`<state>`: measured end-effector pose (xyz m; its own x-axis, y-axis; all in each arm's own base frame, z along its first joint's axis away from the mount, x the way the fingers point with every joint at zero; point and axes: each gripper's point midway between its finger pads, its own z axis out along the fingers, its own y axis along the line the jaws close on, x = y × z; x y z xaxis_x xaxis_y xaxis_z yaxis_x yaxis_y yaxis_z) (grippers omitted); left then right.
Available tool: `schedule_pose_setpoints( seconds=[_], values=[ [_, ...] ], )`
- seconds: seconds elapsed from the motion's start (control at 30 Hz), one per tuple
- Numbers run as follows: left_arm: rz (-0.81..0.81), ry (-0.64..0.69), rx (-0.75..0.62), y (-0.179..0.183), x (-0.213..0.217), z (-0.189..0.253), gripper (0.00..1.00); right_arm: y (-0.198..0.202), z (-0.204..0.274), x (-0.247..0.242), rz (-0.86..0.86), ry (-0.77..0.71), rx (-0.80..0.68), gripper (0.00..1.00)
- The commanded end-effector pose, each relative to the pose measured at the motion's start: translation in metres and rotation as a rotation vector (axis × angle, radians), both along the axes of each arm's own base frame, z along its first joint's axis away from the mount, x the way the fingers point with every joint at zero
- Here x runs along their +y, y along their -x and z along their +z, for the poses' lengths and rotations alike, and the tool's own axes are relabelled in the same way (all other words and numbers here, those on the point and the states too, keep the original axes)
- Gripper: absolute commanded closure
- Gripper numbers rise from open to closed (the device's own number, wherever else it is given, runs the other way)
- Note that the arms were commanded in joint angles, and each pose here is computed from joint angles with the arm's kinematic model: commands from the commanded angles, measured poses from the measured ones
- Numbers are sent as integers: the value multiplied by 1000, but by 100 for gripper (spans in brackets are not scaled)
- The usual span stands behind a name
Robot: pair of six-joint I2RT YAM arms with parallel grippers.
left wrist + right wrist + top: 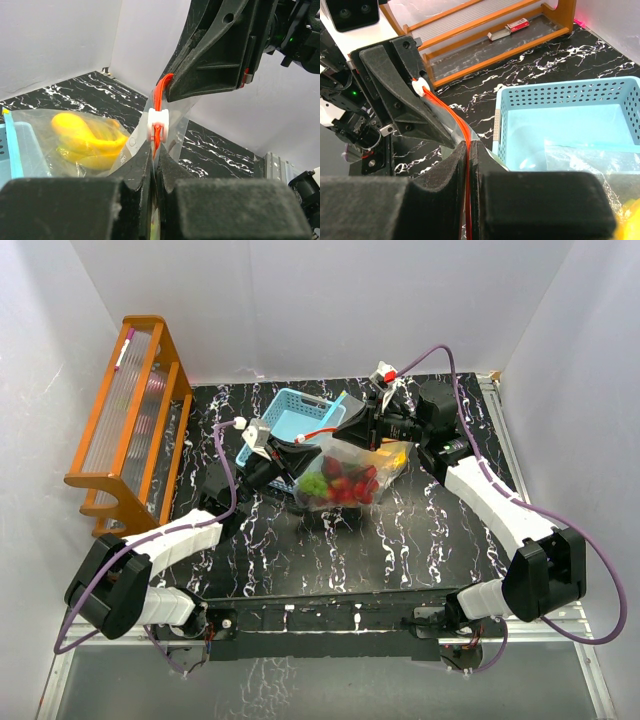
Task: Open the zip-top bag and remove the fake food
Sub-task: Pick up the zipper food storage bag at the center of the board.
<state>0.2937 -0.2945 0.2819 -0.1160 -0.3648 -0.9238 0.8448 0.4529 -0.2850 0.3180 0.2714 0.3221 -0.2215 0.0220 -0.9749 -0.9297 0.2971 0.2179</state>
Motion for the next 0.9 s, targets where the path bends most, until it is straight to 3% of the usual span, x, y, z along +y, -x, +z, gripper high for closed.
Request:
schedule_pose_setpoints(
  seconds=[0.0, 0.47, 0.87],
  values=[
    [-31, 0, -48, 8, 0, 15, 100, 3, 35, -3, 1, -52, -121, 92],
    [-67, -110, -7, 8, -6, 16, 100, 5, 5, -1, 31, -13, -58, 92],
    [-31, -207, 50, 5, 0, -29, 100, 15, -26, -4, 47, 13, -4, 90]
  ],
)
